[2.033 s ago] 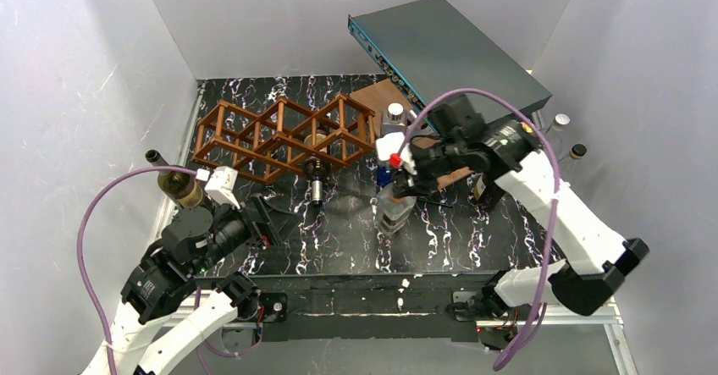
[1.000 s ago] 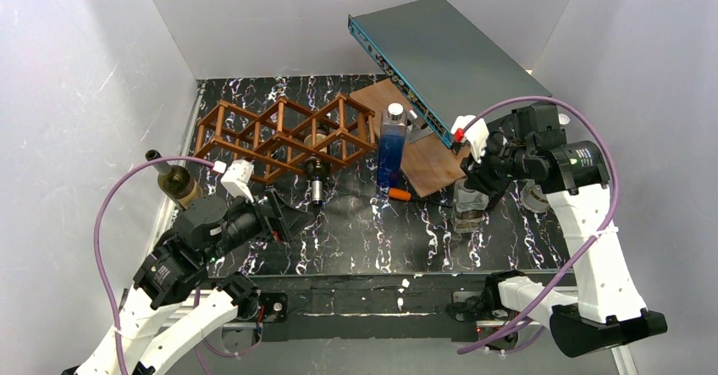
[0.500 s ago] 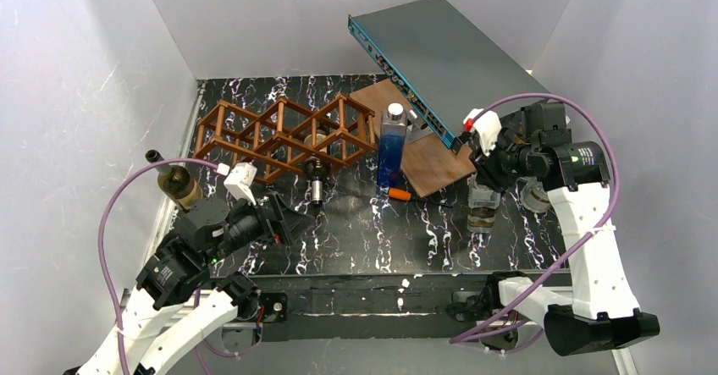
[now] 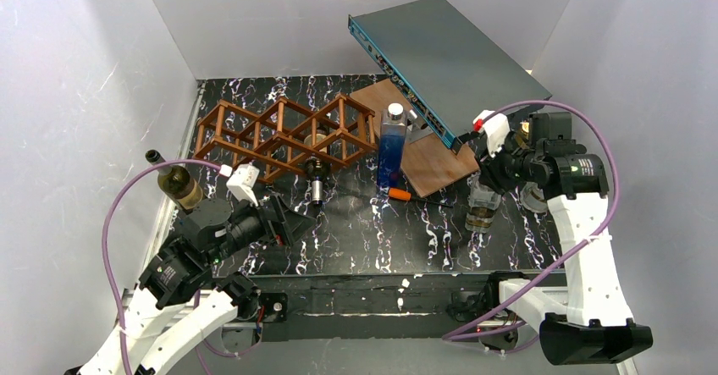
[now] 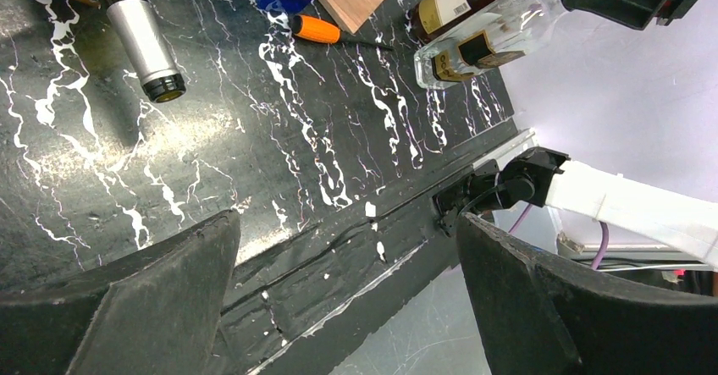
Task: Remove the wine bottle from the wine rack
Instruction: Place the wine bottle at the center of the board.
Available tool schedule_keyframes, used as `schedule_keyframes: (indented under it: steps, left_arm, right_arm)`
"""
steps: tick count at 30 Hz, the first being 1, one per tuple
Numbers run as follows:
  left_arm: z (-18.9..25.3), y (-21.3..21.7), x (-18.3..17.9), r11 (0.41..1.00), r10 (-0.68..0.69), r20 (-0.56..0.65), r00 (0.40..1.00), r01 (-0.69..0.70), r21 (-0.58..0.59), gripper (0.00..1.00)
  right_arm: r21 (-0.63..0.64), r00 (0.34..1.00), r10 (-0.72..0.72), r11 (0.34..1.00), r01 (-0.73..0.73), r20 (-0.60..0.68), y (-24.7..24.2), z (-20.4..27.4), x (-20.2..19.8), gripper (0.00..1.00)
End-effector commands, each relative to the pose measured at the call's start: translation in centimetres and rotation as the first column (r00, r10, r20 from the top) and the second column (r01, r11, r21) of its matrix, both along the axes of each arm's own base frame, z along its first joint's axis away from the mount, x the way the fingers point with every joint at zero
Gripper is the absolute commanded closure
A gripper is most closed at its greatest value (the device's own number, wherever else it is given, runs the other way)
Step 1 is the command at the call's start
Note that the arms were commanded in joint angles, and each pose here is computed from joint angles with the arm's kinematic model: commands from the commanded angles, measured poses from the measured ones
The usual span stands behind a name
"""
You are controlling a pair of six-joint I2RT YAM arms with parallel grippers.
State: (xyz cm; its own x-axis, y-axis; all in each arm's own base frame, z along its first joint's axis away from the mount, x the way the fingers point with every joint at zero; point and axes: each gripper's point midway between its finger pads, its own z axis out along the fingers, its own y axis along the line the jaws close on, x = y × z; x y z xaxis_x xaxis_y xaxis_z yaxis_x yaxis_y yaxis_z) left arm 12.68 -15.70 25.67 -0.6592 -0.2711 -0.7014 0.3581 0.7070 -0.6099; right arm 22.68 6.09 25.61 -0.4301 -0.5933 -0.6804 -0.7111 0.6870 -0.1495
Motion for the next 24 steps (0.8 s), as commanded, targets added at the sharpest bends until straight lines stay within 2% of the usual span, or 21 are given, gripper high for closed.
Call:
schedule_keyframes:
  steps: [1, 17, 24]
  left_arm:
    - [-0.3, -0.1, 0.0, 1.0, -0.011, 0.008, 1.0, 0.011, 0.002, 0.02]
    - [-0.7, -0.8, 0.1, 1.0, -0.027, -0.019, 0.999, 0.027, -0.001, 0.02]
    - [-0.8, -0.9, 0.2, 1.0, -0.029, -0.026, 0.999, 0.029, 0.0, 0.02]
  right_arm:
    - [0.023, 0.991, 0.007, 1.0, -0.011, 0.135, 0.3, 2.1, 1.1, 0.85]
    - [0.034, 0.988, -0.007, 0.999, 0.002, 0.155, 0.0, 2.7, -0.1, 0.46]
    - [0.052, 0.986, 0.011, 0.998, -0.02, 0.168, 0.5, 3.8, -0.4, 0.37]
